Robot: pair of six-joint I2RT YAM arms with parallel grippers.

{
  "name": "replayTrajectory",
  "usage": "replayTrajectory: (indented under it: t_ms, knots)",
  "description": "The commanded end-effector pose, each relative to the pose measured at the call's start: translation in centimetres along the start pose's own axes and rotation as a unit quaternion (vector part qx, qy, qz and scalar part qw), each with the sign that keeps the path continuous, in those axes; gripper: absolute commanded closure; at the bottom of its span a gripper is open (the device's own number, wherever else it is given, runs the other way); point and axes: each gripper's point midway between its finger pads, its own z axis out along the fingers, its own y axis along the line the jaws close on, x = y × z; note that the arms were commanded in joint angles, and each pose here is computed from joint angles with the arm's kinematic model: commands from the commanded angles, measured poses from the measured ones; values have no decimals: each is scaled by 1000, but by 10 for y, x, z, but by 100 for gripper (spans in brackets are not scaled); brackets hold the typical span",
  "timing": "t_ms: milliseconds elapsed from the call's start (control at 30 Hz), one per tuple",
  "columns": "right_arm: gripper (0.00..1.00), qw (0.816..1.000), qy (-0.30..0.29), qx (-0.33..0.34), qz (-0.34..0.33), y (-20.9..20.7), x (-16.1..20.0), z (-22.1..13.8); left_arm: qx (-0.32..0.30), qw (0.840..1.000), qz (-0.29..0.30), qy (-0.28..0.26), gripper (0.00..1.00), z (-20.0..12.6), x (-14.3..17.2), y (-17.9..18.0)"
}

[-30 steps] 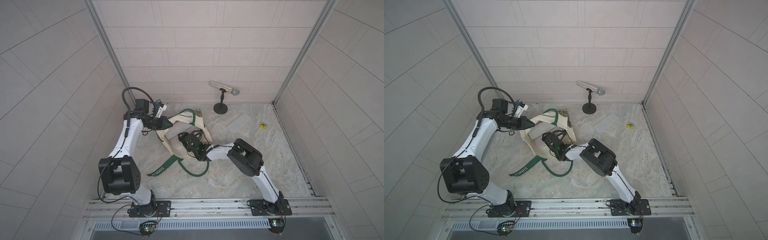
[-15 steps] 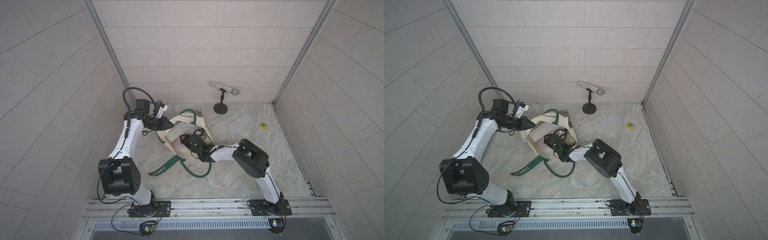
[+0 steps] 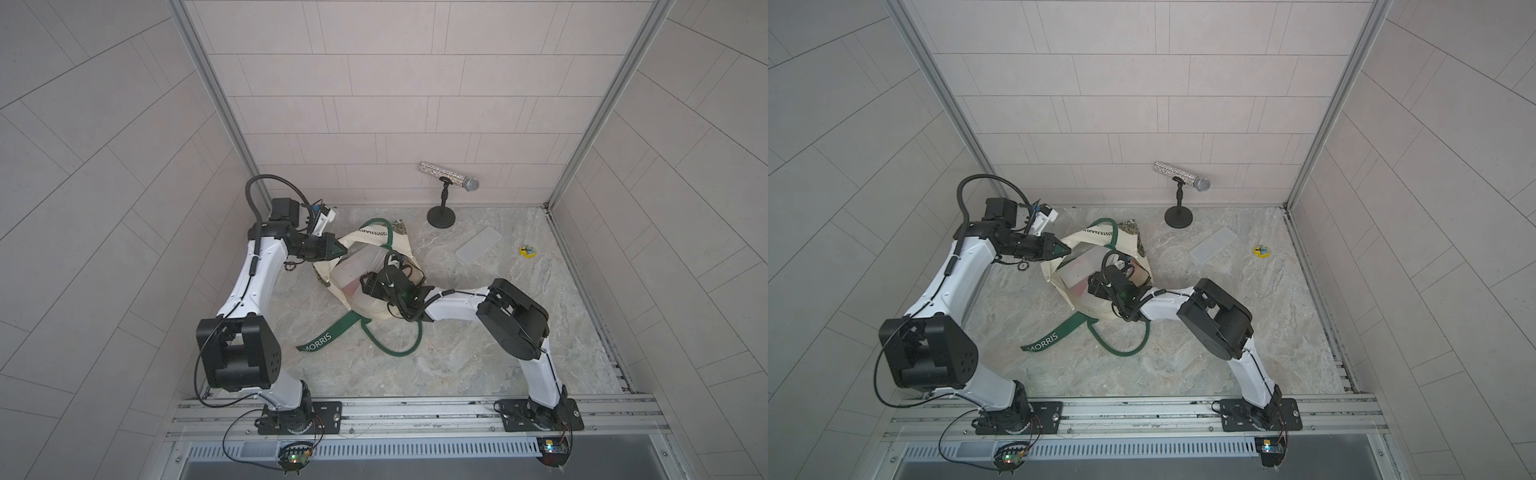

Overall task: Take out the pencil case from the canvas bag
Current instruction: Pick up the pencil case from the canvas bag.

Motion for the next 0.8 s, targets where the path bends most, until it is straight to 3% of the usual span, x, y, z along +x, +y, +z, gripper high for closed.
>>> replayTrajectory:
  t_ms: [0,300,767]
  knots:
    - [34,999,20,-26,-35,9,-1,-15,27,1000,13,-10,100,-9,0,-19]
    - [34,991,48,-78,-94,25,5,-47,25,1000,7,-12,100,-7,1,-17]
    - [33,975,83,-159,-128,47,16,-94,20,1000,-2,-18,100,-7,-2,-15]
